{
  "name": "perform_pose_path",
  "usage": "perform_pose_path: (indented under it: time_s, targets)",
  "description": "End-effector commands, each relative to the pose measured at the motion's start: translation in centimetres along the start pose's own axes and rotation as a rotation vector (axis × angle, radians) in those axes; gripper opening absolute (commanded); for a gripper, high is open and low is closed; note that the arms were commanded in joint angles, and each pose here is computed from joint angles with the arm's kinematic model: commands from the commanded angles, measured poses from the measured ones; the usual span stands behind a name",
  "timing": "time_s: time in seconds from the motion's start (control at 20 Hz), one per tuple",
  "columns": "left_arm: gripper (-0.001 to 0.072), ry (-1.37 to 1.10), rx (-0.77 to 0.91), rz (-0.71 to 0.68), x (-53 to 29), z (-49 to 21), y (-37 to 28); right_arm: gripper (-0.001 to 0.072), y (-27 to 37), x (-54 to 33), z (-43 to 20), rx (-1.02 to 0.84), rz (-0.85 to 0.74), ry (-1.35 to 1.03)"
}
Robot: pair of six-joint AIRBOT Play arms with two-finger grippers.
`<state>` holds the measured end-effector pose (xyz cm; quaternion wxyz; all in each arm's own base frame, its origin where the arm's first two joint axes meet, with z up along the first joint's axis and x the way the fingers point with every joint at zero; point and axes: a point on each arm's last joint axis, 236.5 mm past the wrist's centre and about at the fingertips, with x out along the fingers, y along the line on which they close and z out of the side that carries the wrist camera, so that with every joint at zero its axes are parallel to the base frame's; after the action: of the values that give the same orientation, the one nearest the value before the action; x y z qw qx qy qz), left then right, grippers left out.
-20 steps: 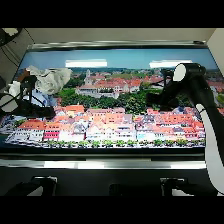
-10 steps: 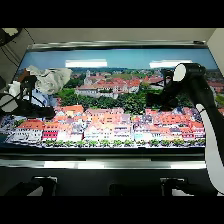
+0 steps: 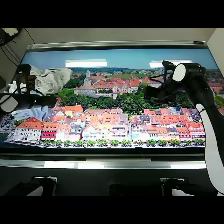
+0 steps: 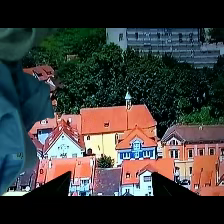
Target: Fold the shirts.
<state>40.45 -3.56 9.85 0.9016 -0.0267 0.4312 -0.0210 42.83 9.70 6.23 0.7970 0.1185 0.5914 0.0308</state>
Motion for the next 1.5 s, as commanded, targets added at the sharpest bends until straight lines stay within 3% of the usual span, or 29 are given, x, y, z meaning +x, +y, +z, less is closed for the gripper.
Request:
perform_pose_path:
  time_s: [0.0,0.05,0.25,0.35,0.45,0.8,0.9,1.0,1.25,1.45]
  targets:
    - [0.0628,-0.146,-0.18,0.064,0.5,5.3,4.1,0.068,0.6,-0.1,2.3,-0.003,0.022,-0.099]
    - [0.0696,-0.089,-0.301,0.114,1.5,5.2,7.6,0.0679,0.5,-0.1,2.2,-0.014,0.021,-0.093]
    - [0.0699,0.263,-0.764,0.182,5.6,-0.8,18.3,0.0679,0.2,0.0,0.9,-0.04,0.007,-0.036]
    - [0.0698,0.349,-0.925,0.14,7.7,-3.6,20.2,0.0678,0.1,0.0,0.4,-0.039,0.003,-0.019]
    - [0.0698,0.361,-0.962,0.138,9.6,-4.8,21.5,0.0677,0.1,0.0,0.3,-0.038,0.003,-0.012]
    - [0.0694,0.378,-0.853,0.079,16.1,-6.5,21.3,0.0677,1.4,0.0,-0.1,-0.024,0.057,0.003]
    - [0.0619,0.393,-0.854,0.076,16.6,-7.0,21.3,0.0677,2.2,-0.1,-0.5,-0.015,0.092,0.022]
    - [0.0039,0.382,-0.847,0.073,15.8,-6.5,21.4,0.0677,2.6,-0.2,-1.2,-0.01,0.11,0.048]
    - [0.0029,0.088,-0.691,0.069,6.6,2.8,20.6,0.0677,2.3,-0.6,-2.5,-0.085,0.099,0.094]
    - [0.0029,-0.251,-0.401,-0.014,-8.2,11.5,11.3,0.0677,1.7,-3.6,-2.4,-0.112,0.069,0.034]
